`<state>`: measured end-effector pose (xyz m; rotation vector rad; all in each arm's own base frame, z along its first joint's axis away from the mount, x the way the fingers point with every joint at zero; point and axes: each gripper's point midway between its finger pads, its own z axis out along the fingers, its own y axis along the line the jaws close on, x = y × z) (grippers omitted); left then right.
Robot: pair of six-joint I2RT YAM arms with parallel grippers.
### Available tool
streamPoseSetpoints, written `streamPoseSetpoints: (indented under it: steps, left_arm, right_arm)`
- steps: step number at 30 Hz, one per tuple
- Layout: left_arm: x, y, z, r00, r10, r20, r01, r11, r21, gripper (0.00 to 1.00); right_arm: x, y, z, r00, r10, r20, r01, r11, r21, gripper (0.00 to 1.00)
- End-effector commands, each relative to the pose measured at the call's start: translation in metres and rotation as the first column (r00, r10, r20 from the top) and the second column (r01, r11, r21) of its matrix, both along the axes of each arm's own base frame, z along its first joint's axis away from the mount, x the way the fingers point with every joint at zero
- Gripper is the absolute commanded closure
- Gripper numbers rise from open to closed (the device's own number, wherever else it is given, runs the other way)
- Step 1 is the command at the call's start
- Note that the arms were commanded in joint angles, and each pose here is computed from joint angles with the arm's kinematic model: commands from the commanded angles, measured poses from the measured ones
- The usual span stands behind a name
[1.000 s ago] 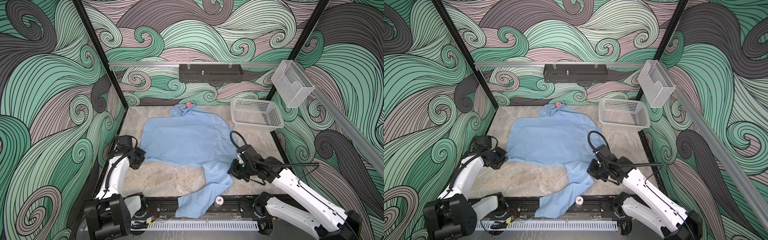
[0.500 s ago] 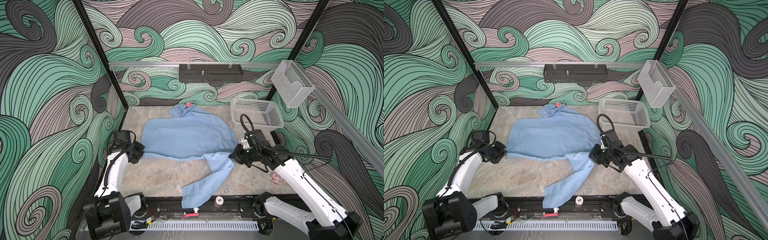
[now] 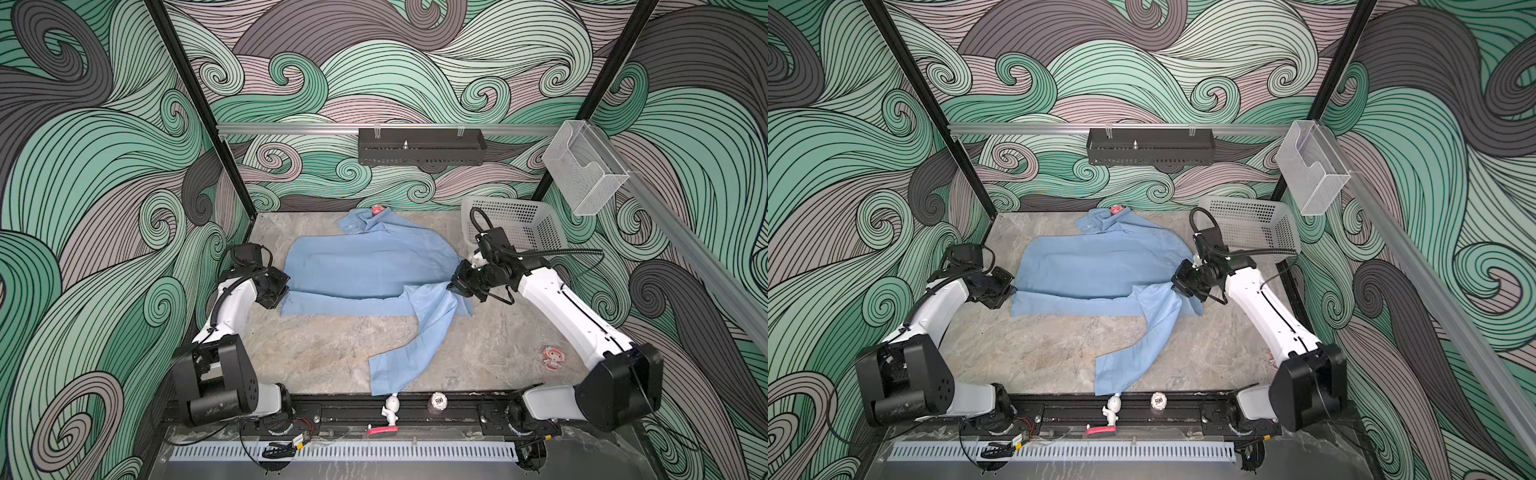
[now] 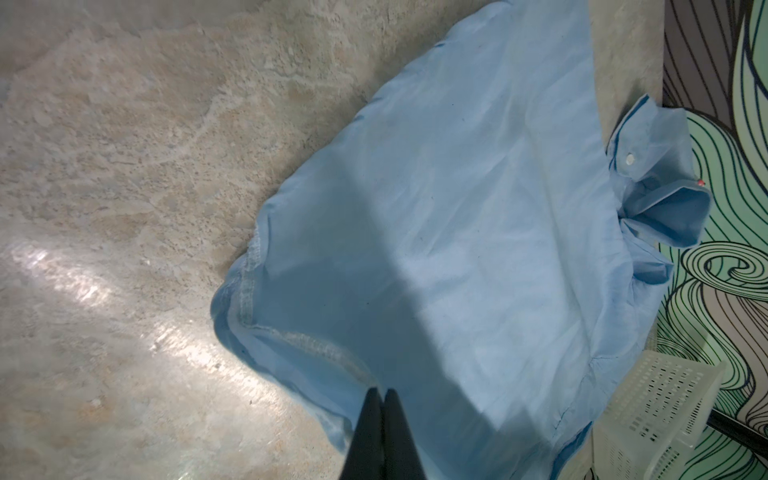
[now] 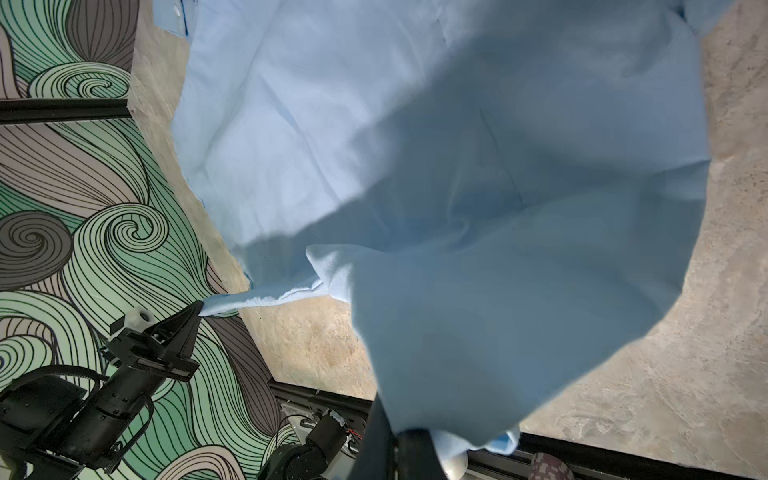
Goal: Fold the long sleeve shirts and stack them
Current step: 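Fold the lifted hem toward the far edge with the right gripper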
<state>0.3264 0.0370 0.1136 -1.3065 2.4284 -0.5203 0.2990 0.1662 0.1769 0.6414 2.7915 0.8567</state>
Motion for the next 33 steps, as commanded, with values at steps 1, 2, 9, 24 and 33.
streamPoseSetpoints:
  steps: [1, 2, 9, 24, 33]
  left_arm:
    - [0.016, 0.006, 0.0, 1.0, 0.01, 0.003, -0.01, 1.0, 0.008, 1.0]
    - [0.018, 0.007, -0.002, 1.0, 0.011, -0.006, -0.011, 1.0, 0.007, 1.0]
    - [0.038, 0.008, -0.013, 0.999, 0.013, -0.036, -0.013, 1.0, 0.01, 1.0]
    - [0.057, 0.016, -0.049, 0.991, 0.056, -0.124, -0.052, 0.998, 0.04, 1.0]
    - [0.064, 0.021, -0.055, 0.988, 0.055, -0.146, -0.046, 0.997, 0.062, 1.0]
  right_arm:
    - [0.022, -0.001, 0.007, 0.999, 0.019, 0.046, -0.019, 1.0, 0.016, 1.0]
    - [0.028, -0.002, 0.006, 0.999, 0.017, 0.045, -0.018, 1.0, 0.014, 1.0]
    - [0.059, -0.001, -0.014, 0.999, 0.042, 0.01, -0.042, 0.999, 0.0, 1.0]
    - [0.104, -0.008, -0.07, 0.997, 0.048, -0.059, -0.052, 0.996, -0.073, 1.0]
    - [0.122, -0.013, -0.082, 0.997, 0.054, -0.049, -0.059, 0.992, -0.113, 1.0]
